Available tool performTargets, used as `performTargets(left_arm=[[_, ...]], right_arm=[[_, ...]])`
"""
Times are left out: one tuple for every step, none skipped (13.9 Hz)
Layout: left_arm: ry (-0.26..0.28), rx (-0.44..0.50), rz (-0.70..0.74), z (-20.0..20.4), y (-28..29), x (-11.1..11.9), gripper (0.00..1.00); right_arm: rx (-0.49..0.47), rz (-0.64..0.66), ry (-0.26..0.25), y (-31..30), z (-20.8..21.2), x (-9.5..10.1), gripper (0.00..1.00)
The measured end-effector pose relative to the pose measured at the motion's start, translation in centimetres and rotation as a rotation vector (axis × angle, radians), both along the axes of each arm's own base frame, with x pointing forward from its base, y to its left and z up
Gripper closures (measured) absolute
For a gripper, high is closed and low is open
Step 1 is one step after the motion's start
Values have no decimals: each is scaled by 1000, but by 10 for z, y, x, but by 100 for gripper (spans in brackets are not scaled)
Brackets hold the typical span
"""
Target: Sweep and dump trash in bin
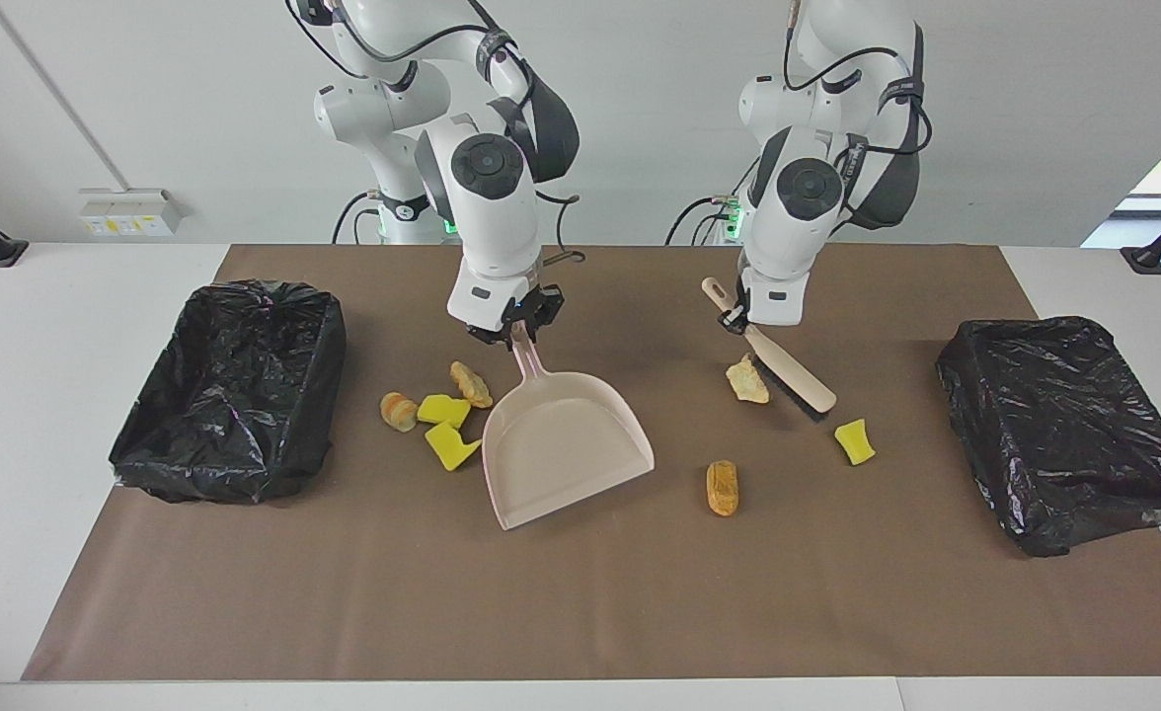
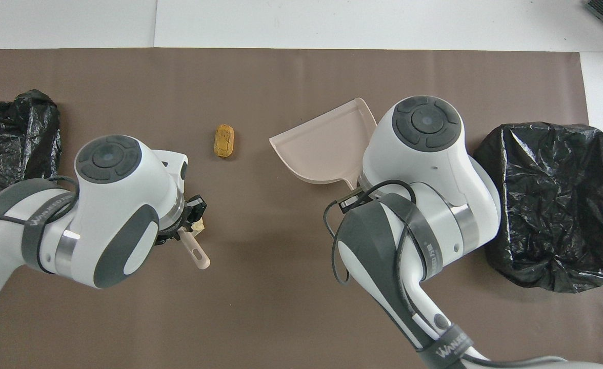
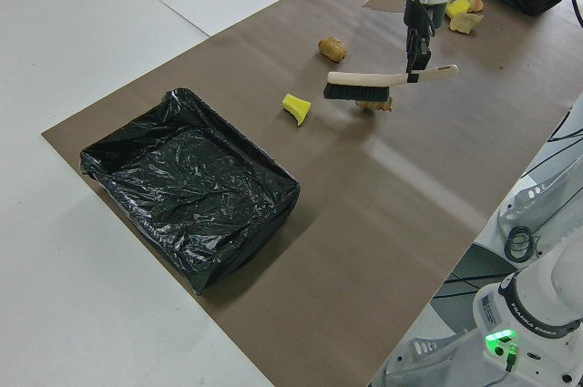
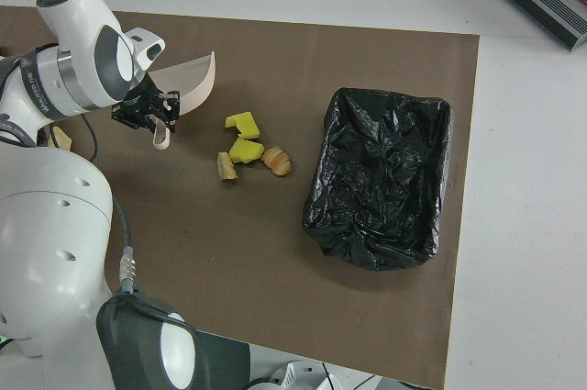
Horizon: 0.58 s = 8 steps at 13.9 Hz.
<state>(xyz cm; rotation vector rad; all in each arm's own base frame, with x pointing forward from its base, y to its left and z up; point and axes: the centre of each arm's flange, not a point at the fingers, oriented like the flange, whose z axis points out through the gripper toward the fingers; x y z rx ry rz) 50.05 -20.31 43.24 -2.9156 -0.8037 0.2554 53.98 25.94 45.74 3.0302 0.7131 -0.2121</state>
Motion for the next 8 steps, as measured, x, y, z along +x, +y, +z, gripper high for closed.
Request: performTargets(left_arm=[[-3, -11, -59, 12, 22, 11, 75], [4, -17, -130, 19, 44, 18, 75], [12, -27, -193, 20, 64, 23, 75], [23, -42, -255, 18, 83, 27, 75], [37, -45, -322, 12, 99, 29, 75], [52, -27, -379, 4, 113, 30, 75], [61, -6, -420, -7, 123, 30, 75], [66, 5, -450, -17, 131, 29, 75]], right_arm=[[-36, 76, 2, -4, -6, -13, 67], [-55, 152, 2, -5, -12, -24, 67], [-55, 234, 1, -5, -18, -32, 67], [-46, 331, 3, -6, -25, -38, 67], [-36, 416, 10, -11, -31, -41, 67], [-28, 472, 15, -16, -37, -43, 67], [-24, 502, 20, -21, -41, -43, 67], [-21, 521, 24, -23, -46, -44, 67]])
